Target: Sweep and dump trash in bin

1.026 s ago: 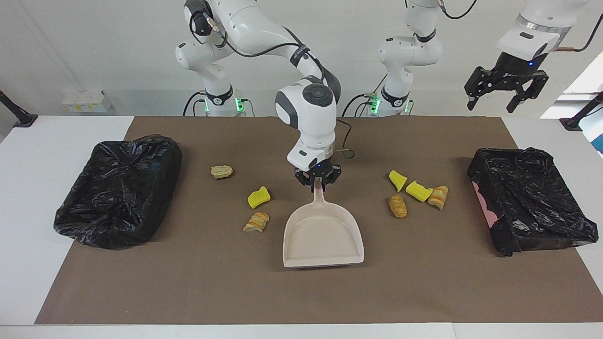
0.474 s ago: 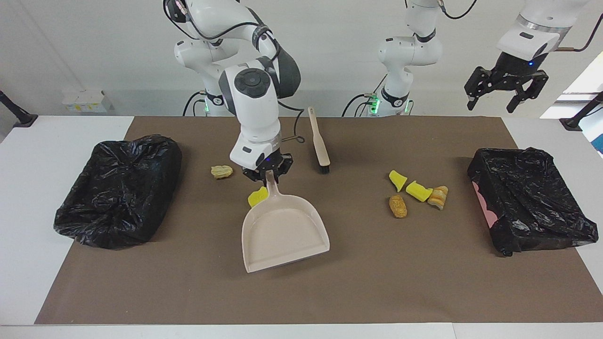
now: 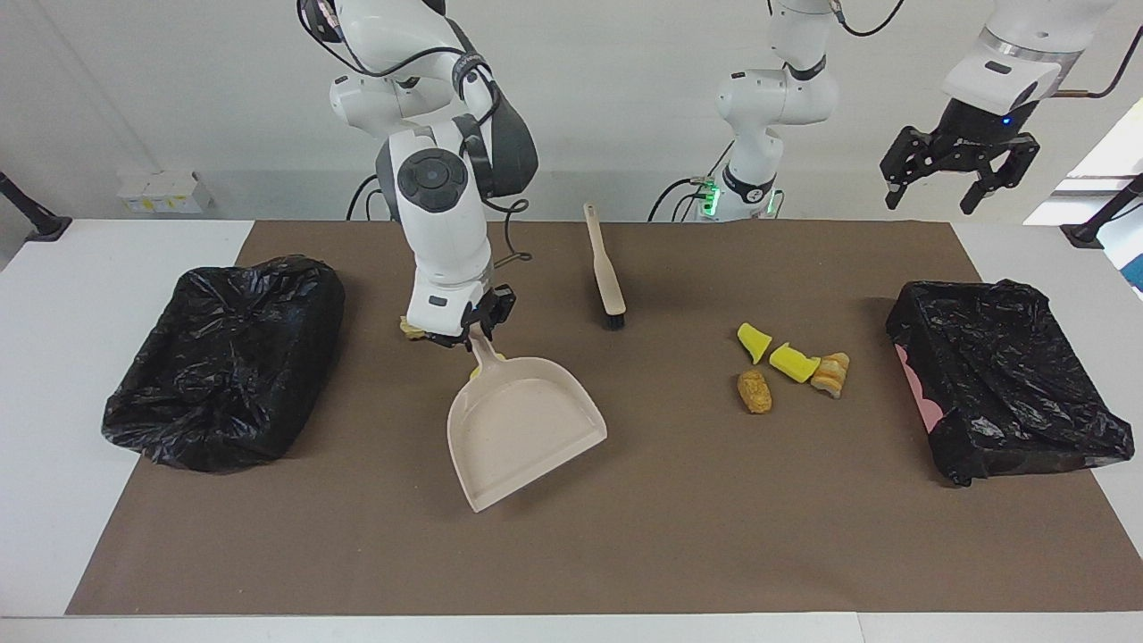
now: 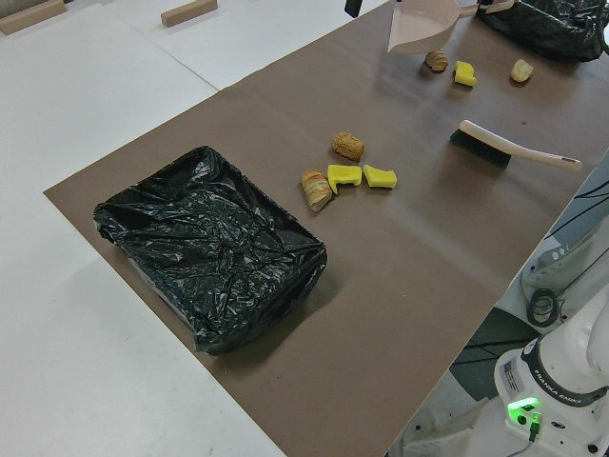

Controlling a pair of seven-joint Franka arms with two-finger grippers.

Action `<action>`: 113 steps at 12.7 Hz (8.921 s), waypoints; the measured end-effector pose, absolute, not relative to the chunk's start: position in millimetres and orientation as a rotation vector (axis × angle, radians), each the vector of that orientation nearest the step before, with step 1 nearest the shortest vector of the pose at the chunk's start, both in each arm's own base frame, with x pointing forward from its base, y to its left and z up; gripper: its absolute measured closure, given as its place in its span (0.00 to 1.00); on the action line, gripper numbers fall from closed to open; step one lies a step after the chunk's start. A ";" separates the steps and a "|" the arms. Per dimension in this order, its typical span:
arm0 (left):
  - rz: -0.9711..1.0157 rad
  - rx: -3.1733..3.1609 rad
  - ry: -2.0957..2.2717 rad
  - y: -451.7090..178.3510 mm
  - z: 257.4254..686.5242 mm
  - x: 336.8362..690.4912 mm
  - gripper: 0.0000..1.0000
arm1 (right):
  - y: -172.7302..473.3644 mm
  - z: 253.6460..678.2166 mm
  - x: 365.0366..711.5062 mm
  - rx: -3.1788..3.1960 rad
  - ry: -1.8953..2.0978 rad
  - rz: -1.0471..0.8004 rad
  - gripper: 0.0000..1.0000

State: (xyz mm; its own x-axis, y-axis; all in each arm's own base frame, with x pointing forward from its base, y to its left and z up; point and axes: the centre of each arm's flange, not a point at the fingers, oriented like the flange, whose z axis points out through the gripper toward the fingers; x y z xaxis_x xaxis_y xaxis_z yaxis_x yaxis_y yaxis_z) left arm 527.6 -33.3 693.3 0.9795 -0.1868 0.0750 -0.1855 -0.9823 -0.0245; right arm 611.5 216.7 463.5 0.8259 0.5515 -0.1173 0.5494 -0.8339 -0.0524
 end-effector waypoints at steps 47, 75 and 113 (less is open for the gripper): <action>0.239 -3.147 -0.064 -403.7 350.0 227.8 0.51 | 178.4 379.2 561.4 -2.158 -2.300 0.233 0.68; 0.268 -2.951 -0.287 -27.0 419.1 462.9 0.74 | 311.8 365.4 523.7 -2.282 -2.283 0.133 0.68; 0.304 -3.199 0.392 -222.8 388.5 426.0 0.74 | 307.8 347.7 526.5 -2.292 -2.266 0.161 0.68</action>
State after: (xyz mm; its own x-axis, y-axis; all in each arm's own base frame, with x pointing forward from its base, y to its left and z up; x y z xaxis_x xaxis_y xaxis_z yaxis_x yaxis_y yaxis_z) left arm 426.0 -222.8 388.5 0.9531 -0.2478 -0.1738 -0.2298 -0.9662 0.1171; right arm 526.5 307.8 347.7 0.0104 0.9914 -0.1305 0.9999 -0.0117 -0.0093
